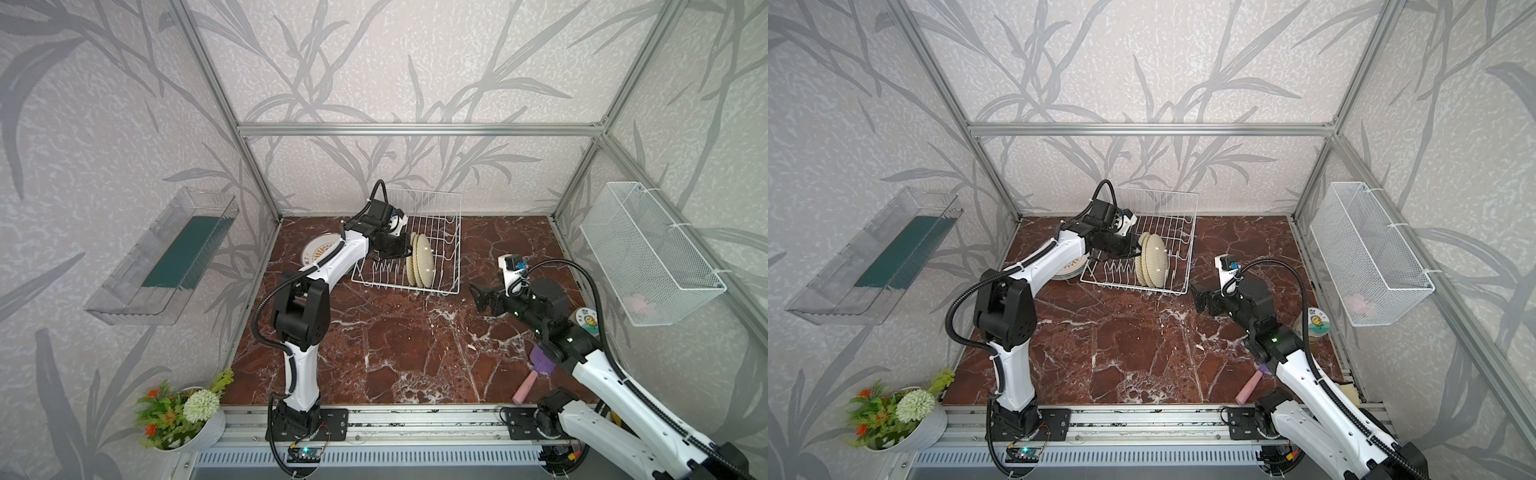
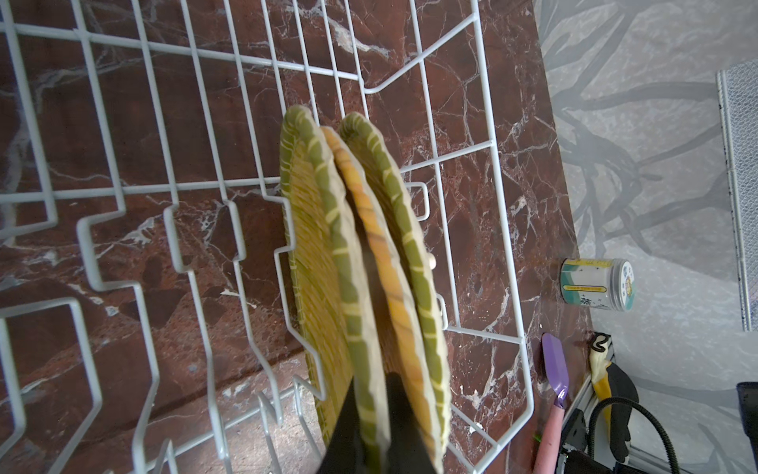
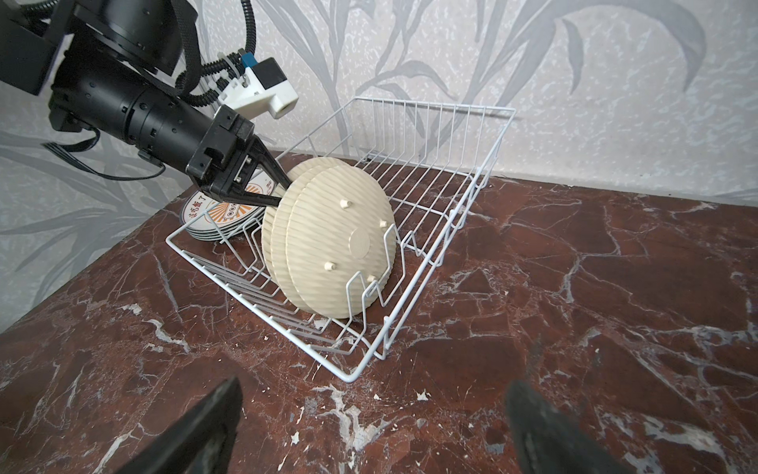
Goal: Unload the plates from the dish rack
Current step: Pick up a plate from the dish rack.
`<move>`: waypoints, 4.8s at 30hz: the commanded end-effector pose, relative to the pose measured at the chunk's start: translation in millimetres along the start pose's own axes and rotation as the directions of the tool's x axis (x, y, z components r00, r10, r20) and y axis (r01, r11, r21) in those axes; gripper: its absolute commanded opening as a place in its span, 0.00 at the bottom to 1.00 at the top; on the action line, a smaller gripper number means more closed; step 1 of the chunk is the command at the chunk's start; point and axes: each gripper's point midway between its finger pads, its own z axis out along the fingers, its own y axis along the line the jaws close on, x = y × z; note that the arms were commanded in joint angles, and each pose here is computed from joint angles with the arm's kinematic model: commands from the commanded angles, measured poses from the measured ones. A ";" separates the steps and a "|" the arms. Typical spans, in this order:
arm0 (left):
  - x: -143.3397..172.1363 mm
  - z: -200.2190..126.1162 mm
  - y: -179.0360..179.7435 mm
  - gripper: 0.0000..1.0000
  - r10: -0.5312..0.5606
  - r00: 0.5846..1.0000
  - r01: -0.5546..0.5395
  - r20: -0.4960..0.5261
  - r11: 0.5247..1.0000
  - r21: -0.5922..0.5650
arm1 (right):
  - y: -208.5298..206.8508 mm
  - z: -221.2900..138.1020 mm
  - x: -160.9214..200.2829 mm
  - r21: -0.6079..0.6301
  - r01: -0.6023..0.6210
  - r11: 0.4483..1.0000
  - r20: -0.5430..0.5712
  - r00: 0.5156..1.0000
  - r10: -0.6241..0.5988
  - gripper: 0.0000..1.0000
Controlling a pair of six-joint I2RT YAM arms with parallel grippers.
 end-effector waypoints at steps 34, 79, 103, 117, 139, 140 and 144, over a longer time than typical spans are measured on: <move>29.7 8.1 -3.6 0.00 -0.237 0.970 0.239 0.046 0.971 -0.028 | 7.8 6.3 -14.1 -0.035 0.009 0.999 0.024 1.000 -0.008 0.99; -10.1 -53.8 -61.1 0.00 -0.094 0.984 0.084 0.151 0.994 0.069 | 10.3 8.6 -17.1 -0.050 -0.022 0.998 0.031 0.999 0.024 0.99; -15.3 -85.9 -62.3 0.00 -0.027 0.978 0.032 0.205 0.999 -0.021 | 11.1 8.5 -17.6 -0.055 -0.036 0.998 0.035 0.999 0.038 0.99; -18.7 -105.5 -65.7 0.00 -0.010 0.969 0.020 0.247 0.999 -0.037 | 12.5 5.4 -20.3 -0.060 -0.036 0.998 0.037 0.999 0.038 0.99; -35.4 -148.1 -53.5 0.00 0.115 0.943 -0.043 0.314 0.973 -0.226 | 12.2 6.8 -24.4 -0.057 -0.046 0.997 0.043 0.998 0.049 0.99; -37.7 -152.9 -54.2 0.00 0.139 0.937 -0.061 0.321 0.968 -0.242 | 12.5 6.4 -25.6 -0.057 -0.049 0.997 0.044 0.998 0.051 0.99; -43.8 -167.9 -63.9 0.00 0.258 0.904 -0.168 0.341 0.948 -0.271 | 15.1 5.4 -35.5 -0.062 -0.083 0.995 0.036 0.996 0.085 0.99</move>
